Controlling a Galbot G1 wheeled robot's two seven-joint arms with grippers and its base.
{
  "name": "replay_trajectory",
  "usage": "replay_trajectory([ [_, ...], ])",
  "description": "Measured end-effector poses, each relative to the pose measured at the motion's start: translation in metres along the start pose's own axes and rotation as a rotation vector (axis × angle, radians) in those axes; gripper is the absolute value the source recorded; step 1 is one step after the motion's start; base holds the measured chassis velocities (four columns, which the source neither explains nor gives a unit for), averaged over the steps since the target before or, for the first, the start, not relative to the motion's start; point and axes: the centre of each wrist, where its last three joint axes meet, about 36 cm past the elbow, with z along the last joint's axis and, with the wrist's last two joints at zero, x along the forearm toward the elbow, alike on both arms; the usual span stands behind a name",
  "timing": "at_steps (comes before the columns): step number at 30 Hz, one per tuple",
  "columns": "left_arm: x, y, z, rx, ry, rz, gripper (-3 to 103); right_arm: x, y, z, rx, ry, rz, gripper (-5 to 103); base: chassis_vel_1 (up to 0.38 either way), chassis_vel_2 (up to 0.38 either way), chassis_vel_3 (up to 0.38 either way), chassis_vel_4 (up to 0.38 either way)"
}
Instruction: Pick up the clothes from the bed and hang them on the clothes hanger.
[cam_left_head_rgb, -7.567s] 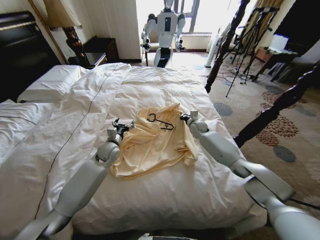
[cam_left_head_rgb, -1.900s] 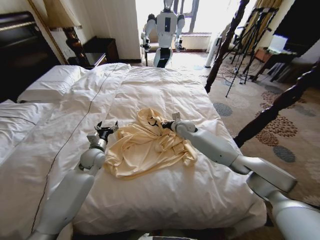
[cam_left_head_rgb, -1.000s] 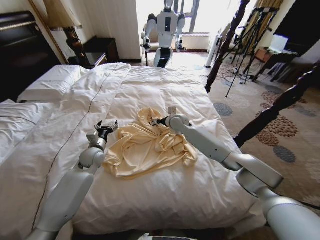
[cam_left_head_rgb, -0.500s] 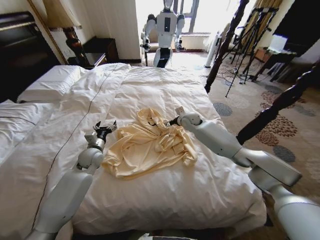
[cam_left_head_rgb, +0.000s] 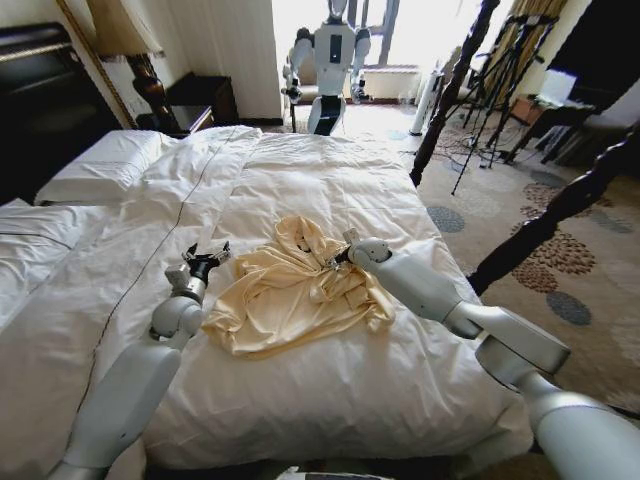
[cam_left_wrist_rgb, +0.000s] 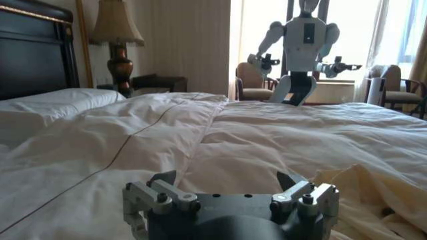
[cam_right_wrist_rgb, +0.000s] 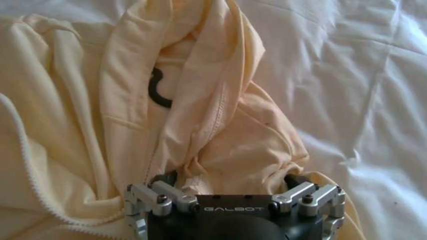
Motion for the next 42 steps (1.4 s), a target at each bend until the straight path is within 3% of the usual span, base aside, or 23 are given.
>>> replay_trajectory([
  [15,-0.003,0.000,0.004,-0.003,0.004,0.000,100,-0.017,-0.011,0.011,-0.032,0.015,0.032,102,0.000,0.000,0.000,0.000],
  [18,-0.005,-0.004,0.005,-0.003,0.003,0.008,100,-0.020,-0.008,0.015,-0.036,-0.001,0.024,88,0.000,0.000,0.000,0.000],
  [20,-0.006,-0.005,0.004,-0.002,0.001,0.009,100,-0.021,-0.007,0.016,-0.038,-0.006,0.022,88,0.000,0.000,0.000,0.000],
  [22,-0.009,-0.005,0.003,-0.003,-0.002,0.009,100,-0.023,-0.004,0.019,-0.041,-0.018,0.016,77,0.000,0.000,0.000,0.000],
  [23,-0.009,-0.005,0.003,-0.003,-0.002,0.009,100,-0.023,-0.004,0.019,-0.041,-0.018,0.016,77,0.000,0.000,0.000,0.000],
  [29,-0.010,-0.007,0.003,-0.005,0.000,0.012,100,-0.022,0.004,0.023,-0.037,-0.047,0.007,50,0.000,0.000,0.000,0.000],
  [31,-0.010,-0.007,0.004,-0.004,0.000,0.013,100,-0.021,0.005,0.023,-0.034,-0.053,0.007,50,0.000,0.000,0.000,0.000],
  [32,-0.010,-0.009,0.004,-0.004,0.001,0.015,100,-0.018,0.006,0.022,-0.027,-0.062,0.007,38,0.000,0.000,0.000,0.000],
  [34,-0.010,-0.010,0.004,-0.003,0.001,0.017,100,-0.015,0.008,0.022,-0.021,-0.069,0.005,38,0.000,0.000,0.000,0.000],
  [36,-0.010,-0.012,0.004,-0.002,0.000,0.021,100,-0.010,0.009,0.021,-0.012,-0.080,0.001,27,0.000,0.000,0.000,0.000],
  [37,-0.010,-0.012,0.004,-0.002,0.000,0.021,100,-0.010,0.009,0.021,-0.012,-0.080,0.001,27,0.000,0.000,0.000,0.000],
  [38,-0.012,-0.014,0.002,-0.001,-0.003,0.023,100,-0.008,0.009,0.020,-0.010,-0.085,0.003,16,0.000,0.000,0.000,0.000],
  [42,-0.012,-0.015,0.000,-0.002,-0.007,0.027,100,-0.006,0.010,0.020,-0.010,-0.098,0.009,7,0.000,0.000,0.000,0.000],
])
